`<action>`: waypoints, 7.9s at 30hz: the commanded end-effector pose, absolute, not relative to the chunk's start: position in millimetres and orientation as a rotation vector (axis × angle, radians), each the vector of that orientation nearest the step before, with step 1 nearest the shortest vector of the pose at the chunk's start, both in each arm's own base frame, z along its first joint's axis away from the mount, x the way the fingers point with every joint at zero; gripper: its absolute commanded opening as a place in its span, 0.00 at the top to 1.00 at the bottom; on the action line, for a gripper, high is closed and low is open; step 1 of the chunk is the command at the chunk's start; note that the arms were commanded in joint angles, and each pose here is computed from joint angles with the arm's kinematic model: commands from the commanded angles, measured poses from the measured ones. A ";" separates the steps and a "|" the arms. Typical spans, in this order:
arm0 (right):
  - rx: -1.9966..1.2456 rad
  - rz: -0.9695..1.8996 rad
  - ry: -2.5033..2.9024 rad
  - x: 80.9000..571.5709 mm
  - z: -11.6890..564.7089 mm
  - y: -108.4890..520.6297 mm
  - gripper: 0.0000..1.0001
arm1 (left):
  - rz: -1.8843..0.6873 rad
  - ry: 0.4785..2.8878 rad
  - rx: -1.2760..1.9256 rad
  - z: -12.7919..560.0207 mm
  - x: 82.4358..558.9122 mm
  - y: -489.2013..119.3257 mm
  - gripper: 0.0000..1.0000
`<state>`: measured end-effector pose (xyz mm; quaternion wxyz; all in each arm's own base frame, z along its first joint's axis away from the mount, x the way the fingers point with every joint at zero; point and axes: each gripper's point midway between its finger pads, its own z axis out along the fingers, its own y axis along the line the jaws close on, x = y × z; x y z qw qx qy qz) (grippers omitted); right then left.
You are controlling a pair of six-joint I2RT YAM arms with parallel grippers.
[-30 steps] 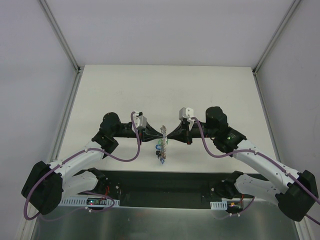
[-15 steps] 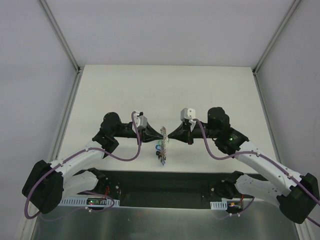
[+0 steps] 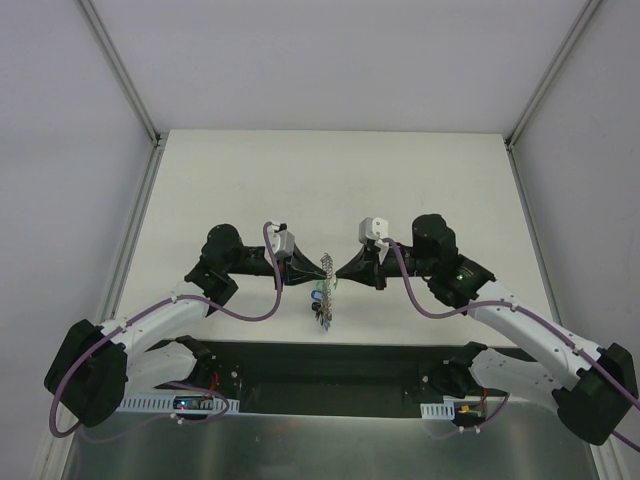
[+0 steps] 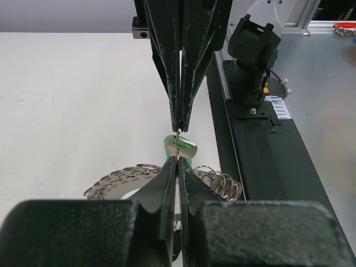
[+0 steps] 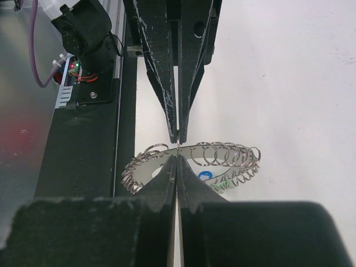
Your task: Put the keys on the keyring
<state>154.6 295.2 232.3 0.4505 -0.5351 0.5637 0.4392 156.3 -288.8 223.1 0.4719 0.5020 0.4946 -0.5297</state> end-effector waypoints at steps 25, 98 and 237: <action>-1.362 1.106 1.313 151.6 243.6 300.9 0.99 | -1.292 1.040 1.267 259.6 151.3 -293.1 1.00; -0.743 0.867 2.025 207.2 165.0 234.7 0.99 | -1.190 1.112 1.006 244.1 168.2 -286.9 1.00; -1.687 0.678 1.684 164.2 208.7 320.9 0.99 | -1.123 1.242 1.038 202.0 157.7 -270.2 0.65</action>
